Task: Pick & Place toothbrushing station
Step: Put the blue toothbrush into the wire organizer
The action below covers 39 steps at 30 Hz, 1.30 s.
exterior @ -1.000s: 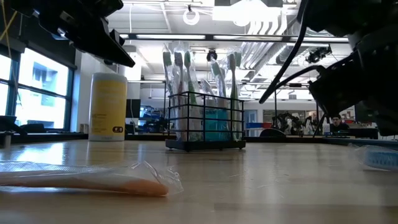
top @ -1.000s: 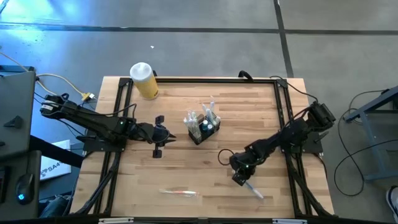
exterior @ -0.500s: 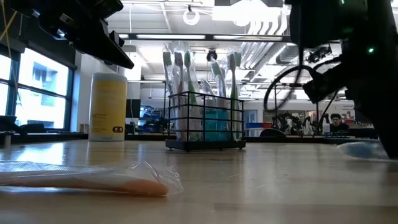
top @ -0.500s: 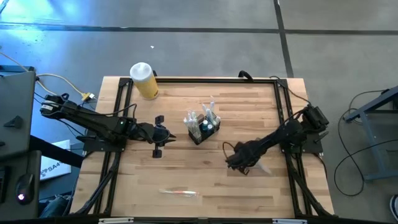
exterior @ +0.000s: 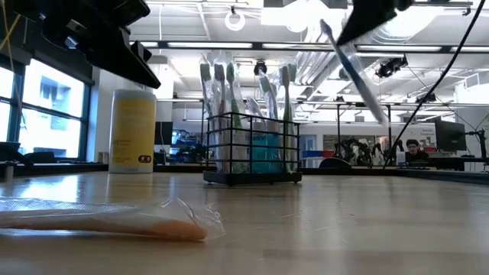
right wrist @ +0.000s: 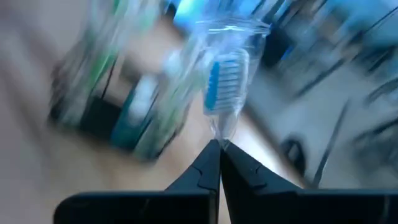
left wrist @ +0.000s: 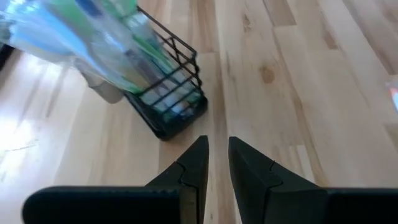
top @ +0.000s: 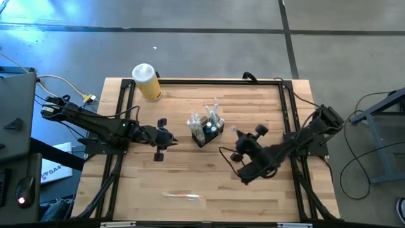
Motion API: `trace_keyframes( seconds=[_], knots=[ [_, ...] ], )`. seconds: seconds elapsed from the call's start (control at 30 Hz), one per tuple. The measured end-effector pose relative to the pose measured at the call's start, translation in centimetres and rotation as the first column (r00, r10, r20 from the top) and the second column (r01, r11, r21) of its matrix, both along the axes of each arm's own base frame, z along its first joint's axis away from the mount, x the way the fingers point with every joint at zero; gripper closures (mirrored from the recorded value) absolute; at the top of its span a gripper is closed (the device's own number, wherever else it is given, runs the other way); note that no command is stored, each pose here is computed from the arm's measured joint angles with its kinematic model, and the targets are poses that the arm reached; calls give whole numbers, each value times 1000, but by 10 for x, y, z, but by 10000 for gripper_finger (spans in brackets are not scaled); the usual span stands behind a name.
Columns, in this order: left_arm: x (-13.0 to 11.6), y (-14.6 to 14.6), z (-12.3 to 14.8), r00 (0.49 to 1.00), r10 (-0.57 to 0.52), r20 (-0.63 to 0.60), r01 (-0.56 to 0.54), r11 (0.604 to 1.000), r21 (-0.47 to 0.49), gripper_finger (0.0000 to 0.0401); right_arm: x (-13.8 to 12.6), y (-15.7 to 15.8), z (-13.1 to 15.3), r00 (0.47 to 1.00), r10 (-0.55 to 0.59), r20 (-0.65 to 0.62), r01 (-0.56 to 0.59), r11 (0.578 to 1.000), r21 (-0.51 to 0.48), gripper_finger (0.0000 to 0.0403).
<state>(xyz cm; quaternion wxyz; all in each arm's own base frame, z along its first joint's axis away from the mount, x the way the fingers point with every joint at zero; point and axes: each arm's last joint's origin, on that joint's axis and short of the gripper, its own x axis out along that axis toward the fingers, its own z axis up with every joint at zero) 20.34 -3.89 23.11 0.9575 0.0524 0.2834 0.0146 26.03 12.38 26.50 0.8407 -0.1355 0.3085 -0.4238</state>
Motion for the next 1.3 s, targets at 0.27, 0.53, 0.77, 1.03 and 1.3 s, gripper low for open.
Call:
trace_keyframes(
  seconds=[0.27, 0.53, 0.77, 1.03, 1.3],
  knots=[
    [0, -1, 0, 999, -35, -4, 34, 999, -23, 343, -13, -6, -9, 944, 51, 325, 41, 961, -272, 400],
    [1, -1, 1, 999, -42, 5, 42, 999, -14, 343, -3, -28, -17, 907, -52, 417, 153, 965, -213, 400],
    [2, -2, 2, 998, -53, 26, 53, 999, 0, 343, 3, -29, -17, 909, -61, 412, 163, 962, -217, 400],
    [2, -2, 2, 998, -50, 26, 50, 999, -6, 343, 25, -10, -16, 962, -12, 274, 58, 985, -161, 400],
    [1, -2, 2, 999, -51, 21, 51, 999, -6, 343, 38, -7, -8, 967, 5, 256, 55, 973, -226, 400]
  ],
)
